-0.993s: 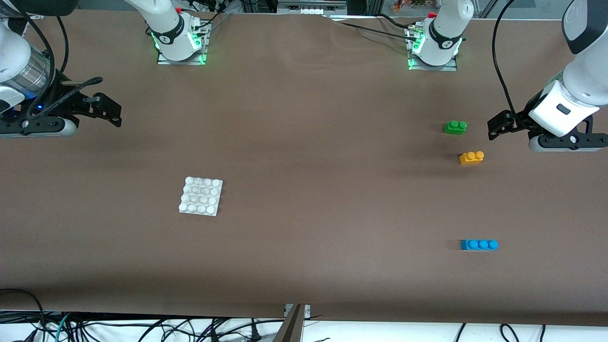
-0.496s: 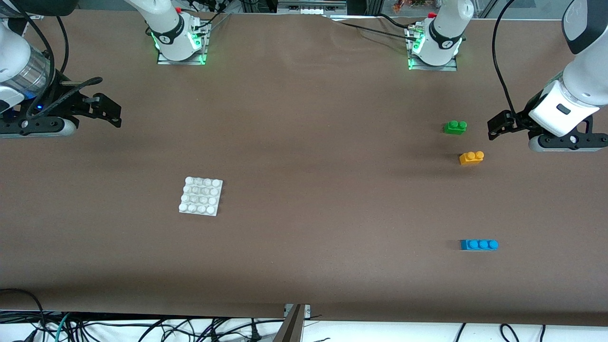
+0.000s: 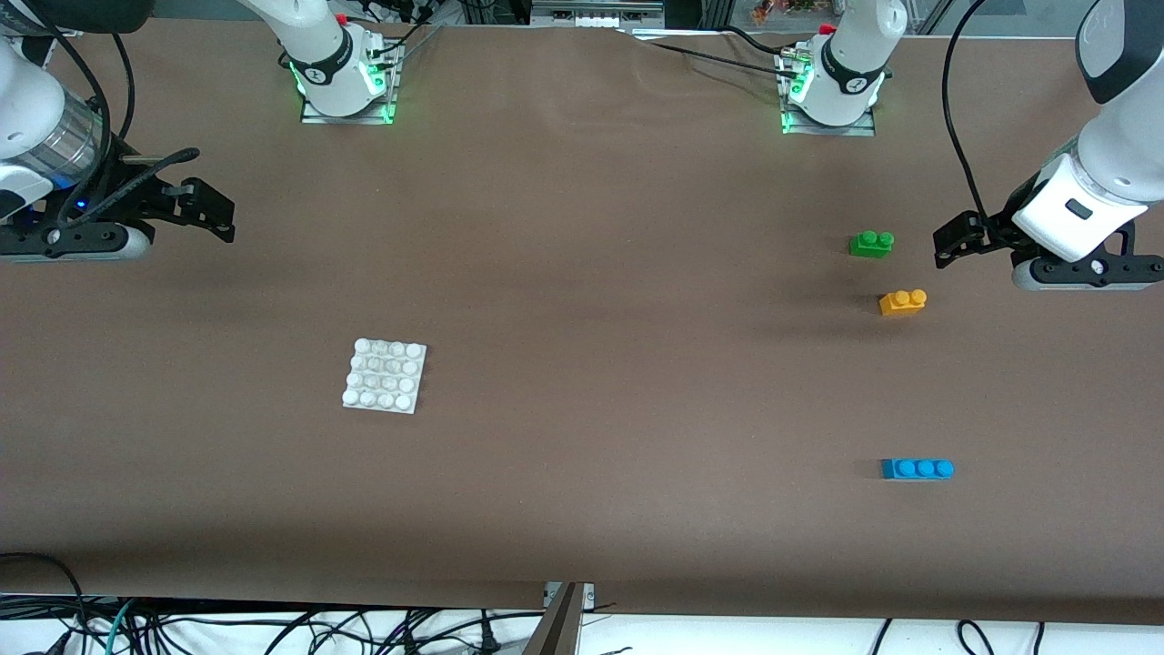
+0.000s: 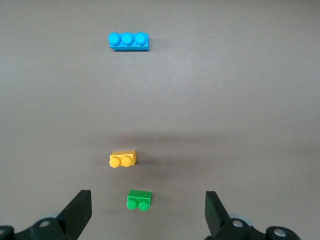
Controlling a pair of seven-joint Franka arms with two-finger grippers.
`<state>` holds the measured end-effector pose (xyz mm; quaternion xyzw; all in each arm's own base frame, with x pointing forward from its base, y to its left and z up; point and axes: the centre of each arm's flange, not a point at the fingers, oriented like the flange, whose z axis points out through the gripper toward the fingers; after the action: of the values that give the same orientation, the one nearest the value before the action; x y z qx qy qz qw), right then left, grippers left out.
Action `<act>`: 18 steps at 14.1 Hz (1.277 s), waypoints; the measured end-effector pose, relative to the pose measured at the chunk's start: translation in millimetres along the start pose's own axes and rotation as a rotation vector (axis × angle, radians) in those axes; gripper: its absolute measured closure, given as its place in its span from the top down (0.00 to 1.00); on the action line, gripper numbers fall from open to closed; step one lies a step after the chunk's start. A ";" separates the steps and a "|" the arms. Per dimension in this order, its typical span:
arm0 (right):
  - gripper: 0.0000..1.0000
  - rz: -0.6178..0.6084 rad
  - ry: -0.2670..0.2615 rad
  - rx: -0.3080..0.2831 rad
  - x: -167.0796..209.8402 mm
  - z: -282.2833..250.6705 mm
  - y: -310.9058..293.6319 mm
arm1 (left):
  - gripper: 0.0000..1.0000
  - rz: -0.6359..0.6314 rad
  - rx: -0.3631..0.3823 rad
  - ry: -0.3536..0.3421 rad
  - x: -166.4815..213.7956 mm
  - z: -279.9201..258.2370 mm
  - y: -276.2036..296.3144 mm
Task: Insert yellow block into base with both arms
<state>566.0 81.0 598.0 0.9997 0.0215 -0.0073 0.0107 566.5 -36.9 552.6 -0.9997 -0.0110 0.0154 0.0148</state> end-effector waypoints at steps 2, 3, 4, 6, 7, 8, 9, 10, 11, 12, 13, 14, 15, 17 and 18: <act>0.99 0.001 0.013 0.001 -1.5 0.1 1.2 | 1.00 0.000 0.000 0.000 0.0 0.0 0.0; 0.99 0.002 0.021 0.002 -0.7 0.7 1.5 | 1.00 0.000 0.000 0.000 0.0 0.0 0.0; 0.99 0.002 0.026 0.002 0.2 1.5 1.7 | 1.00 0.000 0.000 0.000 0.0 0.0 0.0; 0.99 0.002 0.026 0.002 0.5 3.3 1.8 | 1.00 0.000 0.000 0.000 0.0 0.0 0.0; 0.99 0.003 0.025 0.002 0.5 3.9 2.1 | 1.00 0.000 0.000 0.000 0.0 0.0 0.0; 0.99 0.004 0.024 0.002 0.5 4.1 2.5 | 1.00 0.000 0.000 0.000 0.0 0.0 0.0; 0.99 0.005 0.024 0.002 0.6 4.2 3.1 | 1.00 0.000 0.000 0.000 0.0 0.0 0.0; 0.99 0.006 0.024 0.002 0.6 4.2 3.6 | 1.00 0.000 0.000 0.000 0.0 0.0 0.0; 0.99 0.006 0.024 0.002 0.6 4.3 3.9 | 1.00 0.000 0.000 0.000 0.0 0.0 0.0; 0.99 0.007 0.024 0.002 0.6 4.4 4.2 | 1.00 0.000 0.000 0.000 0.0 0.0 0.0; 0.99 0.007 0.024 0.002 0.6 4.4 4.2 | 1.00 0.000 0.000 0.000 0.0 0.0 0.0; 0.99 0.007 0.024 0.002 0.6 4.4 4.2 | 1.00 0.000 0.000 0.000 0.0 0.0 0.0; 0.99 0.006 0.024 0.002 0.6 4.4 4.1 | 1.00 0.000 0.000 0.000 0.0 0.0 0.0; 0.99 0.006 0.023 0.002 0.6 4.9 4.1 | 1.00 0.000 0.000 0.000 0.0 0.0 0.0; 0.99 0.007 0.022 0.002 0.6 5.2 4.3 | 1.00 0.000 0.000 0.000 0.0 0.0 0.0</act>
<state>566.7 76.7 592.9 0.9998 0.0183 0.0038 0.0097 566.4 -37.0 552.7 -0.9997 -0.0110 0.0153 0.0148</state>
